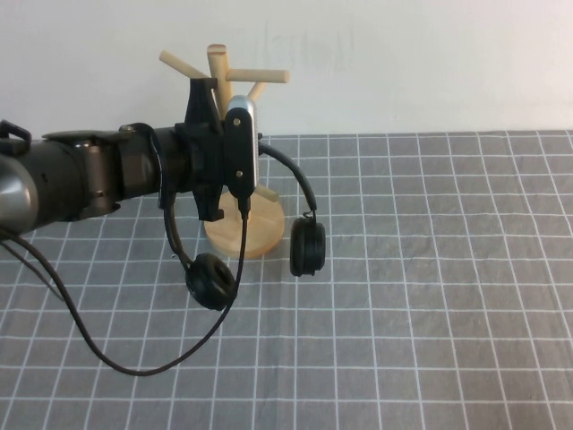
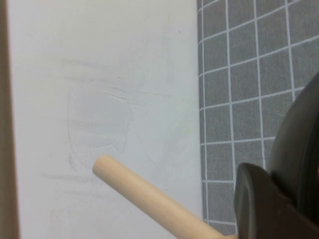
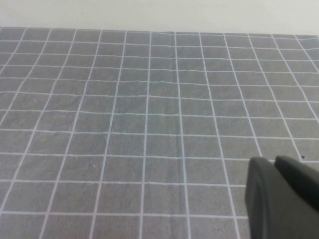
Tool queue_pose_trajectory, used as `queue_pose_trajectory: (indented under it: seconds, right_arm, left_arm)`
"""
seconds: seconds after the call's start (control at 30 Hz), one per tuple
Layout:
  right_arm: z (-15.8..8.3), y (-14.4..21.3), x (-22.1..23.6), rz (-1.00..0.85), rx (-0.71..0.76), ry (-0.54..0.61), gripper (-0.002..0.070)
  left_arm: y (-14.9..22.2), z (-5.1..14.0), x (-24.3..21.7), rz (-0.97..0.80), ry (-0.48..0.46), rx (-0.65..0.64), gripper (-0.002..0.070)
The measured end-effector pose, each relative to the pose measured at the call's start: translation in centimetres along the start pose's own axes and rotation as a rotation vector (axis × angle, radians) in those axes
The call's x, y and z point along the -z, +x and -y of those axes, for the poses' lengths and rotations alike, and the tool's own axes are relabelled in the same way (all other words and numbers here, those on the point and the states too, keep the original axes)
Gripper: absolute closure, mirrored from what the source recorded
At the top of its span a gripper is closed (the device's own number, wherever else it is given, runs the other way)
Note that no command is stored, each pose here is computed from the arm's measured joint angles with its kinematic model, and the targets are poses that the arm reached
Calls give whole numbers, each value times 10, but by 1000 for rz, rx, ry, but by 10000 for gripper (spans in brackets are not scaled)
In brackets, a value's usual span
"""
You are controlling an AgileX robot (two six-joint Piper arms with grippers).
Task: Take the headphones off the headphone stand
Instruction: Pick up the headphones from the headphone stand
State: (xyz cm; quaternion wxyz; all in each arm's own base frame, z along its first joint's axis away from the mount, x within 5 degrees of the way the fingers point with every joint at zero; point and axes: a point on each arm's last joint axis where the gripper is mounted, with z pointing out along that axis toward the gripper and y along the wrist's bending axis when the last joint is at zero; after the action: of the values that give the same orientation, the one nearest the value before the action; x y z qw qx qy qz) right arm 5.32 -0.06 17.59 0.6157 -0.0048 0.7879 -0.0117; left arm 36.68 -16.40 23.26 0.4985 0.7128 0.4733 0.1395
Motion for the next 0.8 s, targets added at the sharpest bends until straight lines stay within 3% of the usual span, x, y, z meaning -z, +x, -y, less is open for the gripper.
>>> queue_pose_trajectory:
  seconds: [0.33, 0.8]
  right_arm:
    - [0, 0, 0, 0, 6, 2, 685]
    - [0, 0, 0, 0, 6, 2, 685]
  left_arm:
    - [-4, -5, 8, 2, -19, -12, 608]
    - [-28, -35, 45, 46, -130, -44, 608]
